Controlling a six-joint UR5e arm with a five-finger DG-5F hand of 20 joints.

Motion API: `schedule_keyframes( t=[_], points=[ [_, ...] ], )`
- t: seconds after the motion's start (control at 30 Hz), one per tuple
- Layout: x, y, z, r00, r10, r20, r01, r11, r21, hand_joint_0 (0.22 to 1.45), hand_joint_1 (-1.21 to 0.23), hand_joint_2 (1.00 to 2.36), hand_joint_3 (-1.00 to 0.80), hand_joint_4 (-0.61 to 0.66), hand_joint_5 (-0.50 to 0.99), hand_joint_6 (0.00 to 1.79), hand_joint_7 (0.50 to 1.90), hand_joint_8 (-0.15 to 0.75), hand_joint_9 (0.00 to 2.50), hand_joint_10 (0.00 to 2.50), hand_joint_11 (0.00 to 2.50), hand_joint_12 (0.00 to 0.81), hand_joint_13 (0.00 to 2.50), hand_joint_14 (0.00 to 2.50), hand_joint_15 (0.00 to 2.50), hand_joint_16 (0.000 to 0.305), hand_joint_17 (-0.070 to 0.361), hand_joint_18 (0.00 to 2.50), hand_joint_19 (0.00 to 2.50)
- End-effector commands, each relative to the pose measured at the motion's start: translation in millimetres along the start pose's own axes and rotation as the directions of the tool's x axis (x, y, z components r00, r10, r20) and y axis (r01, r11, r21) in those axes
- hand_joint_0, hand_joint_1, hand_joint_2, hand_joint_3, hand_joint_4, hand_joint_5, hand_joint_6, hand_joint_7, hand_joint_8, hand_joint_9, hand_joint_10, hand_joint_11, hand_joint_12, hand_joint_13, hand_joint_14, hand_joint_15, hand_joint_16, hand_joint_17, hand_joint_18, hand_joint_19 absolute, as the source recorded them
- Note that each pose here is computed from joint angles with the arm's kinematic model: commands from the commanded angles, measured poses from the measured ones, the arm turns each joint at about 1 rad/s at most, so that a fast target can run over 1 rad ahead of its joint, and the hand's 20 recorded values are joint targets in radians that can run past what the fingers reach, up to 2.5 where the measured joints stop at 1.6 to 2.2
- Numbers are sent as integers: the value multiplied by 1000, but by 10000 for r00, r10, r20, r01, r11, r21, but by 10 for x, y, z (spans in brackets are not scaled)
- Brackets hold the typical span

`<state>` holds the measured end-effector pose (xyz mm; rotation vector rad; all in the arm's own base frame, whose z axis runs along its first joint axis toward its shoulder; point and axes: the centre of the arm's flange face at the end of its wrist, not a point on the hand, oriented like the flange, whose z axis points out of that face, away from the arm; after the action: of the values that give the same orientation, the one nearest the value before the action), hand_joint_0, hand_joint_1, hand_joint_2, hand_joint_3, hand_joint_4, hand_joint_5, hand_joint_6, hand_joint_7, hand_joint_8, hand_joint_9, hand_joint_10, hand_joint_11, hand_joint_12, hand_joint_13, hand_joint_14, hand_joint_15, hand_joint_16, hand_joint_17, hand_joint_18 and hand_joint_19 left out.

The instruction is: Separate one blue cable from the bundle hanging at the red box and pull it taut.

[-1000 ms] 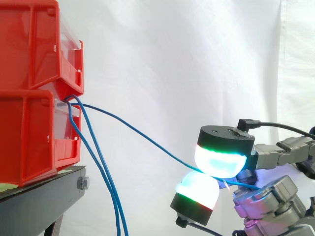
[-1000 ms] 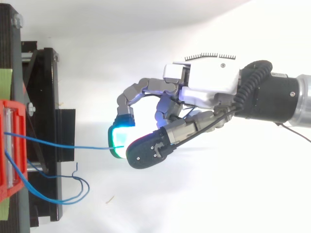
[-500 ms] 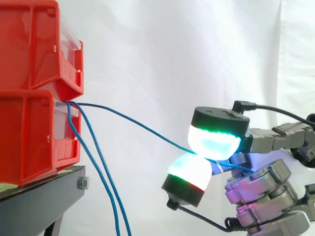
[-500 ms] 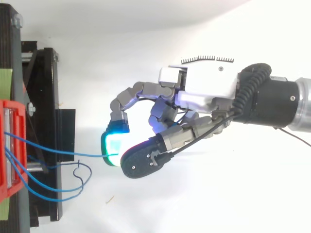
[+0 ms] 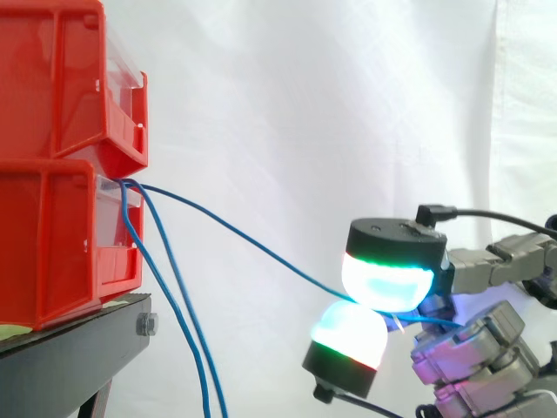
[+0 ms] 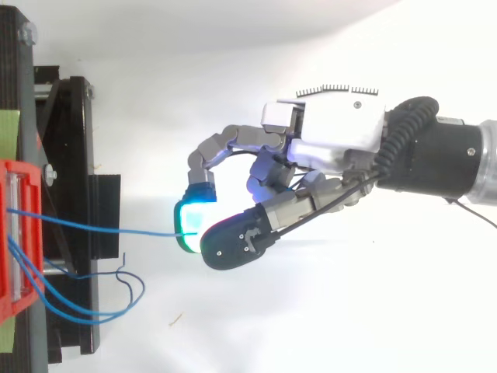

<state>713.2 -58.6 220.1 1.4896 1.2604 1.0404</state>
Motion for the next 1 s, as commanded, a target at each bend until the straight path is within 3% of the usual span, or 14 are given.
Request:
schedule_keyframes(
  t=[0.0,0.07,0.1,0.17,0.27,0.3,0.4,0.57,0.97],
  points=[
    [8,-5,-55,9999,9,-126,-4,9993,378,703,-793,1017,-139,-157,-190,912,1185,283,1171,1229,1494,352,1093,1610,1454,35,79,1429,1833],
    [19,-9,-57,9991,26,-429,-8,9991,433,703,-793,1017,-139,-154,-190,912,1185,277,1168,1235,1490,346,1093,1611,1442,36,81,1427,1836],
    [35,27,-74,9970,43,-769,-9,9991,431,703,-794,1017,-139,-158,-190,912,1187,282,1167,1239,1484,346,1093,1604,1461,36,81,1430,1830],
    [59,82,-114,9936,15,-1133,40,9988,487,703,-794,1017,-139,-157,-189,912,1189,279,1166,1243,1486,346,1093,1607,1457,36,80,1427,1833],
    [52,157,-234,9910,-69,-1340,168,9972,726,703,-793,1017,-136,-155,-189,912,1179,278,1166,1247,1486,346,1093,1614,1437,37,82,1427,1837],
    [38,153,-296,9909,-113,-1344,230,9961,857,704,-794,1017,-140,-151,-189,912,1187,284,1166,1250,1480,346,1093,1614,1437,36,82,1428,1839],
    [38,127,-431,9908,-111,-1348,220,9966,795,704,-794,1017,-140,-156,-189,912,1179,286,1166,1250,1481,346,1093,1609,1457,36,80,1424,1835],
    [26,6,-418,9928,-76,-1199,131,9989,449,704,-795,1017,-139,-154,-189,912,1187,284,1165,1255,1476,346,1092,1607,1458,36,81,1426,1838],
    [66,99,-326,9905,-586,-1240,519,9971,-564,704,-795,1018,-141,-154,-189,912,1179,283,1164,1258,1477,346,1095,1612,1443,36,81,1427,1829]
  ],
)
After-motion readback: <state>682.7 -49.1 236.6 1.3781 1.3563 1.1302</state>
